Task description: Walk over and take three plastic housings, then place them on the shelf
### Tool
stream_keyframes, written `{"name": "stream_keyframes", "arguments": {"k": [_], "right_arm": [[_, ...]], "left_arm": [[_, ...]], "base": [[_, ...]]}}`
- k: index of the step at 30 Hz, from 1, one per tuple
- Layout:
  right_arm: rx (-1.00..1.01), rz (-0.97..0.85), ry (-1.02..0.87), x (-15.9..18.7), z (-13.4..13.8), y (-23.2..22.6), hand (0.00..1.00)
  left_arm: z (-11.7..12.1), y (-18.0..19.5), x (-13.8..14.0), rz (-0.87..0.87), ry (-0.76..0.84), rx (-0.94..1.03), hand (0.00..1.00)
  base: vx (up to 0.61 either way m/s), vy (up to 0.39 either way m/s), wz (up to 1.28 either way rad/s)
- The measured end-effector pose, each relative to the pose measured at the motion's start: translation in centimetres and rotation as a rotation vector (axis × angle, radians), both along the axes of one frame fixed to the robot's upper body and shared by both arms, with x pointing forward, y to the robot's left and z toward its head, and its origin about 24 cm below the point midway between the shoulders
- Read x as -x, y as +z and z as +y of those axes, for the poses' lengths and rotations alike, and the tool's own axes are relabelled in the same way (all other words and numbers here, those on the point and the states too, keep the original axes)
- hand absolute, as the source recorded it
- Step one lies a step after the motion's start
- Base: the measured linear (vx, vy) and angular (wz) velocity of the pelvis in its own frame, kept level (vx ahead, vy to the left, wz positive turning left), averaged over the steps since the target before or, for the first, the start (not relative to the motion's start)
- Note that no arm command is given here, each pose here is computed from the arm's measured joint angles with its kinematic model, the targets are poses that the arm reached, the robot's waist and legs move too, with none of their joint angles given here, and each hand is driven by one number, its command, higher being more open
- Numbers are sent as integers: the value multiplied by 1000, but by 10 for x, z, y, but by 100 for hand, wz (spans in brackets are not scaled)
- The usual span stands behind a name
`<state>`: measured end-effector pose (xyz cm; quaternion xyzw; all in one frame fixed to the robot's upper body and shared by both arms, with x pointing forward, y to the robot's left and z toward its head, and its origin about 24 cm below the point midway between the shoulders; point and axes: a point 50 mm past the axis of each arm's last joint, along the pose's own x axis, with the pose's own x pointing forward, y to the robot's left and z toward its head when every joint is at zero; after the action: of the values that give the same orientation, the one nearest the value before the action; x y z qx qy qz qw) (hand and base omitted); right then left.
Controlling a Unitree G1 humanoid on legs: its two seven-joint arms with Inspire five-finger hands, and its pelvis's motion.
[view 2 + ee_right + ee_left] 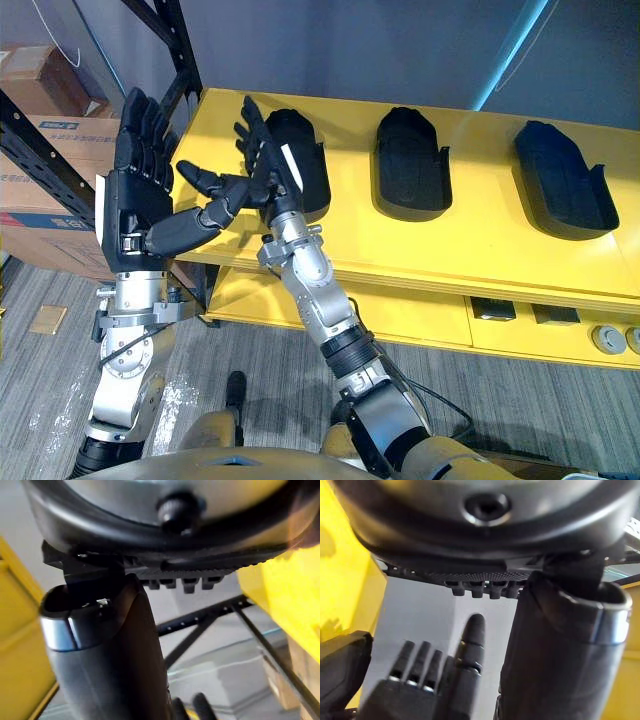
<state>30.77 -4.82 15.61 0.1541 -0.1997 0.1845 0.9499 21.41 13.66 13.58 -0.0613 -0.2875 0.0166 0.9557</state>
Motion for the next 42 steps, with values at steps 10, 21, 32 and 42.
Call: {"name": "stream_keyframes", "arguments": {"k": [10, 21, 32, 42], "right_arm": [[95, 3, -184, 41, -63, -25, 100], [108, 7, -97, 58, -65, -34, 100], [128, 24, -15, 63, -50, -42, 100], [160, 189, -38, 63, -47, -79, 100]], "left_arm": [[4, -8, 2, 36, 33, 14, 100], [6, -13, 1, 63, 80, 27, 100], [10, -14, 1, 67, 116, 36, 100], [11, -14, 1, 64, 139, 56, 100]], "base": [[11, -10, -22], [-9, -15, -11], [0, 0, 0], [4, -2, 2]]}}
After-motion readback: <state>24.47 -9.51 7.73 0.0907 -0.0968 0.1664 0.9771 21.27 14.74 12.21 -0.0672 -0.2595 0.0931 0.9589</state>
